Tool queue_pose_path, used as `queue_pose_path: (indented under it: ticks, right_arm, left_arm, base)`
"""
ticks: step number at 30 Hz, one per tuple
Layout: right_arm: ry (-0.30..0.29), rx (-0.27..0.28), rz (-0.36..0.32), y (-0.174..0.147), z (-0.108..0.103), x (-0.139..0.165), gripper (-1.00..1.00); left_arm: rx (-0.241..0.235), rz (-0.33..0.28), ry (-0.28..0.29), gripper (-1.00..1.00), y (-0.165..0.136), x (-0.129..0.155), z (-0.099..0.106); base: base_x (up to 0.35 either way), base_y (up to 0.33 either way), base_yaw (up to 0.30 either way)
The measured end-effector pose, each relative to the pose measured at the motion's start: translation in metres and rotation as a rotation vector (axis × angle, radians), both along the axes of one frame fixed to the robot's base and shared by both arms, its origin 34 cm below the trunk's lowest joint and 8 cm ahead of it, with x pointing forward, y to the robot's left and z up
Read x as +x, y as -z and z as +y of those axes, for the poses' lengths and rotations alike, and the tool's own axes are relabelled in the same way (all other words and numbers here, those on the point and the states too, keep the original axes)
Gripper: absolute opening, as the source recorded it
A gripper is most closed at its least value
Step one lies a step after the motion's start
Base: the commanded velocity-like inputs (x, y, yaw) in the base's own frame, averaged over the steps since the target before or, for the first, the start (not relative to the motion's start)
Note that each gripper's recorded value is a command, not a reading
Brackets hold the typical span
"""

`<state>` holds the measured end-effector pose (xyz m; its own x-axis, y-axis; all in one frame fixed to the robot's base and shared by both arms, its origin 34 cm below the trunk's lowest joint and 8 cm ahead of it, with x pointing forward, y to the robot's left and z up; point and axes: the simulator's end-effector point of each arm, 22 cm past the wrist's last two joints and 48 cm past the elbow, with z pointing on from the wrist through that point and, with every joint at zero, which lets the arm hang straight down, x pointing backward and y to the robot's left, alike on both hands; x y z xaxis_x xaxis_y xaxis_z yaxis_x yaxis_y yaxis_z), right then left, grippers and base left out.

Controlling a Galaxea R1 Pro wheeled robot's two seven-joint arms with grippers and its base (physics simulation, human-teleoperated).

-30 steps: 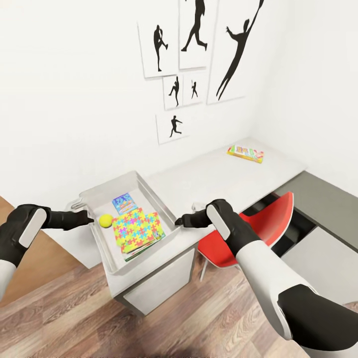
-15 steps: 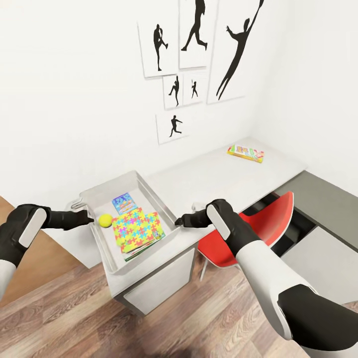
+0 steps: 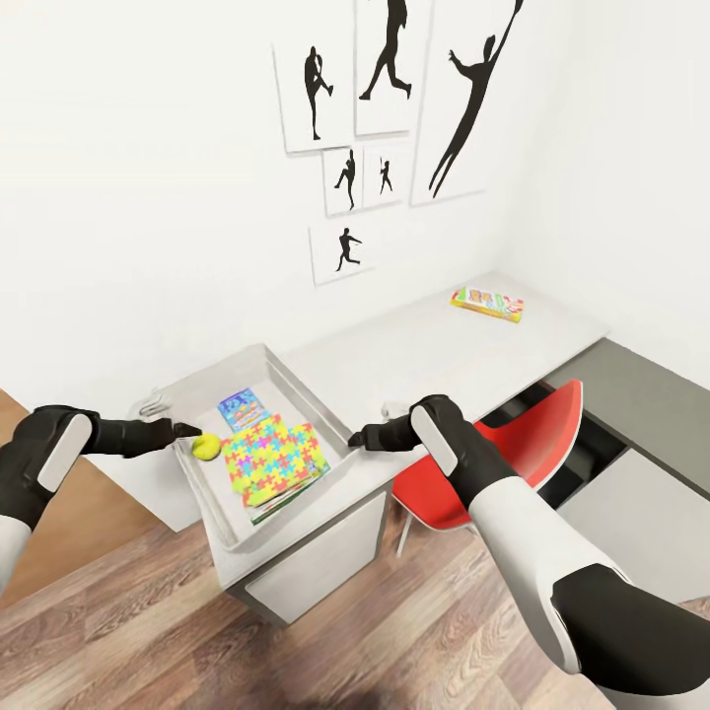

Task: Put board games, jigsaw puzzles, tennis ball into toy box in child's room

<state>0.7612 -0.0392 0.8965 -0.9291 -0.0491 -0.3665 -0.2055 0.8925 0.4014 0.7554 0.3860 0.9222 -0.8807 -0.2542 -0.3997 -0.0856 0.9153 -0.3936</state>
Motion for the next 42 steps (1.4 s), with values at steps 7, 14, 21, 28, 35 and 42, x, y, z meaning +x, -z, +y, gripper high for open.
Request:
queue_pose_path:
  ticks: [7,14,21,28,35,42]
  right_arm:
    - [-0.001,-0.004,-0.002,0.0,0.0,0.0,1.0]
    - [-0.005,-0.019,-0.015,-0.005,-0.002,0.001,1.0]
    - [-0.007,-0.017,-0.026,-0.012,0.0,0.002,1.0]
    - [-0.008,-0.016,-0.029,-0.014,0.001,0.002,1.0]
    - [-0.008,-0.016,-0.029,-0.015,0.001,0.003,1.0]
    - [-0.009,-0.003,-0.05,-0.025,0.003,0.006,1.0]
  left_arm:
    - [0.007,-0.001,-0.004,1.0,-0.002,0.0,0.005]
    - [0.011,-0.012,-0.007,1.0,-0.009,0.0,0.009]
    - [0.013,-0.022,-0.008,1.0,-0.016,0.001,0.011]
    - [0.013,-0.025,-0.008,1.0,-0.017,0.001,0.011]
    - [0.013,-0.026,-0.007,1.0,-0.018,0.001,0.011]
    - [0.017,-0.03,-0.01,1.0,-0.021,0.001,0.014]
  base:
    - [0.0,0.0,0.0]
    - [0.0,0.0,0.0]
    - [0.0,0.0,0.0]
    - [0.0,0.0,0.0]
    - [0.0,0.0,0.0]
    - [0.0,0.0,0.0]
